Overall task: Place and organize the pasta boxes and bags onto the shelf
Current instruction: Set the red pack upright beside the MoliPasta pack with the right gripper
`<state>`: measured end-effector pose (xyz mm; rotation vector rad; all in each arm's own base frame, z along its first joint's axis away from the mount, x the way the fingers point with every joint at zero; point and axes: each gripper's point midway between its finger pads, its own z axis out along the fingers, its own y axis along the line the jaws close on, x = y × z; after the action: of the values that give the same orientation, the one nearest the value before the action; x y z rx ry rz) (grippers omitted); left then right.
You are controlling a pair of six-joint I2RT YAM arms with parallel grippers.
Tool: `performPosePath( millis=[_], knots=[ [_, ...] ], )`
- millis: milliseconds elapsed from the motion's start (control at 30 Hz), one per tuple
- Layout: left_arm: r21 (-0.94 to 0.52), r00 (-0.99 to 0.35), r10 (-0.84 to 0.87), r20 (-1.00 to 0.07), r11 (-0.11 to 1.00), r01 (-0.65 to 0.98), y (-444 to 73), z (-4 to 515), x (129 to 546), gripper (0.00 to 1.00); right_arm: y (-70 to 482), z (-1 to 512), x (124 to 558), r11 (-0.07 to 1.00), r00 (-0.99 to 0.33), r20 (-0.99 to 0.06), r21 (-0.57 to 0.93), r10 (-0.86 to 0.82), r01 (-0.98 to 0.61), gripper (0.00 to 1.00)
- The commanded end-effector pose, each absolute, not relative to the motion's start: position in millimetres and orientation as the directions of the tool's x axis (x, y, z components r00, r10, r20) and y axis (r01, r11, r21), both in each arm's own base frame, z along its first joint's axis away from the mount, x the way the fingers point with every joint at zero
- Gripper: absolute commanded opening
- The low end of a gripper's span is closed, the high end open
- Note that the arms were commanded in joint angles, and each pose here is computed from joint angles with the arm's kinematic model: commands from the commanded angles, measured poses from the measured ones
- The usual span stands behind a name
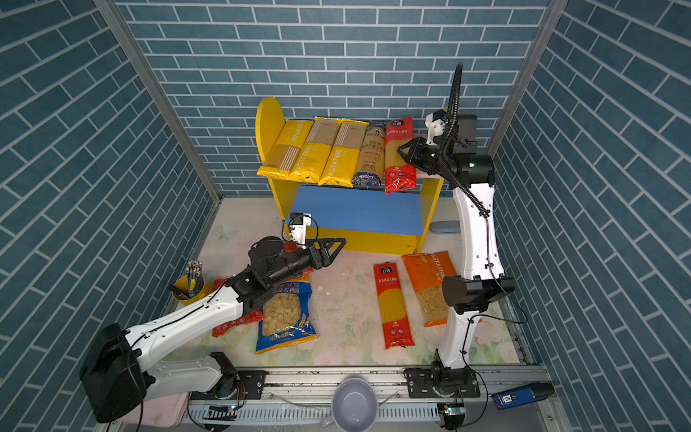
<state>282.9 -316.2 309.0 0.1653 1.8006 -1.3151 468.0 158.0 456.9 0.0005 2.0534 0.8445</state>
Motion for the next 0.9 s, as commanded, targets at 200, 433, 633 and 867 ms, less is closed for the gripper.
performPosePath(
  millis=[200, 433, 633, 867],
  knots=[
    [-0.709, -0.603, -0.374, -0.705, 0.410, 0.574, -316.6, 311.2, 277.8, 0.76, 137.6, 472.8, 432.0, 0.859, -0.529, -0.808, 0.443, 0.259, -0.256, 0.52],
    [-0.695, -0.595, -0.360, -0.718, 0.402, 0.595, -319.7, 313.0, 273.8, 0.76, 120.6, 448.8, 395.9, 0.875, -0.575, -0.763, 0.458, 0.295, -0.159, 0.68],
    [-0.689, -0.597, -0.347, -0.723, 0.416, 0.593, -320.2, 306.3, 274.0, 0.76, 133.8, 436.1, 359.7, 0.743, -0.587, -0.672, 0.647, 0.451, -0.170, 0.81],
    [-0.689, -0.601, -0.340, -0.723, 0.410, 0.597, -326.3, 304.0, 273.7, 0.75, 150.2, 446.8, 344.3, 0.523, -0.542, -0.565, 0.815, 0.623, -0.249, 0.85]
  ],
)
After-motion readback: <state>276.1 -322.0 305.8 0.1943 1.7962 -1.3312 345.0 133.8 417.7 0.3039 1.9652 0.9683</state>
